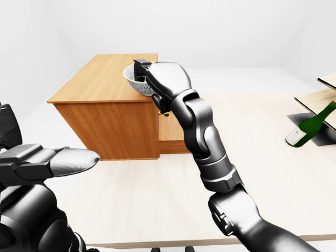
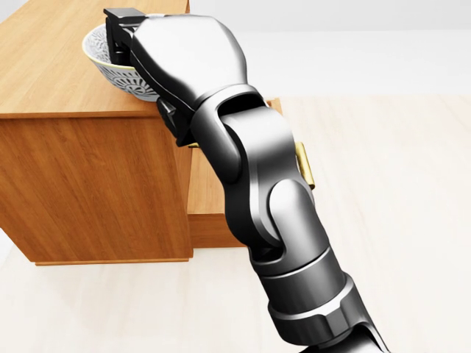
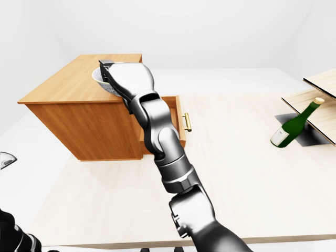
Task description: Put the bowl on top of the cabinet.
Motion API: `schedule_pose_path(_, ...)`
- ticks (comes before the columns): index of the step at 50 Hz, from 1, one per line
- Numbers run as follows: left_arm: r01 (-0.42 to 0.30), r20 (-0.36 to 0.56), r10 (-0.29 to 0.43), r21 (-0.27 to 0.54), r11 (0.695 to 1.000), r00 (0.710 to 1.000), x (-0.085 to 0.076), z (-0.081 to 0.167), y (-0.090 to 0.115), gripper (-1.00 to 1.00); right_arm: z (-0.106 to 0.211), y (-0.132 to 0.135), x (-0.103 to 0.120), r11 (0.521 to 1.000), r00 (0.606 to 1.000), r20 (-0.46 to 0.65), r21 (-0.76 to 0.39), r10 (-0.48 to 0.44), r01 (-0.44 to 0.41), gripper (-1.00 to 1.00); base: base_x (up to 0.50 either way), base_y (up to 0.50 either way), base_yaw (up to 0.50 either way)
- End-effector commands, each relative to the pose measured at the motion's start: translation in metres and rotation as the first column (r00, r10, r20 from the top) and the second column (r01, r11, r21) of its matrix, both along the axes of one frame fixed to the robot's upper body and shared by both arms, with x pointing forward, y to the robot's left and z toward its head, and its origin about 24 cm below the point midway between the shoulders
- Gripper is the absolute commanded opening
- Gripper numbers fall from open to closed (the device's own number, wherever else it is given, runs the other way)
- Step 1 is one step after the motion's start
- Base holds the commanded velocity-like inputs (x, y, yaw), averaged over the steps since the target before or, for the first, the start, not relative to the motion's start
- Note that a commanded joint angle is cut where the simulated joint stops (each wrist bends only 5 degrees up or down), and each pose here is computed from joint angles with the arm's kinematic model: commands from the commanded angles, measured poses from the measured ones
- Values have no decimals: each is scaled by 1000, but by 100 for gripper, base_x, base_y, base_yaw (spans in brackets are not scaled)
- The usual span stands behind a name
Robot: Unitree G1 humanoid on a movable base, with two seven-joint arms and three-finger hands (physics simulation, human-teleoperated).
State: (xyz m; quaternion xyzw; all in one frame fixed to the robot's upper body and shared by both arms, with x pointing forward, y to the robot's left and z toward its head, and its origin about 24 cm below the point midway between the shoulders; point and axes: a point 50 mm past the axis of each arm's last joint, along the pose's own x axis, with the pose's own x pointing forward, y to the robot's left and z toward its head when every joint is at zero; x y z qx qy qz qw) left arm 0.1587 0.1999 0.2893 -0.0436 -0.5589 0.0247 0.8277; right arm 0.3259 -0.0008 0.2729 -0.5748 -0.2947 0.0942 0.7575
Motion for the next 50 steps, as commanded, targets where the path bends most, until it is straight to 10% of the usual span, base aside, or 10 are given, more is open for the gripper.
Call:
schedule_pose_path(1,-3,27,4,-35,999,1000,-2,7,11,100,-2,6,-1,999,1000,1,35,24,-24,-100,0,0,0)
schedule_pose_path(50,4,-14,-6,-155,988,1000,1,17,39,100,-2,33,-3,996,997,-1,37,78,-78,-100,0,0,0)
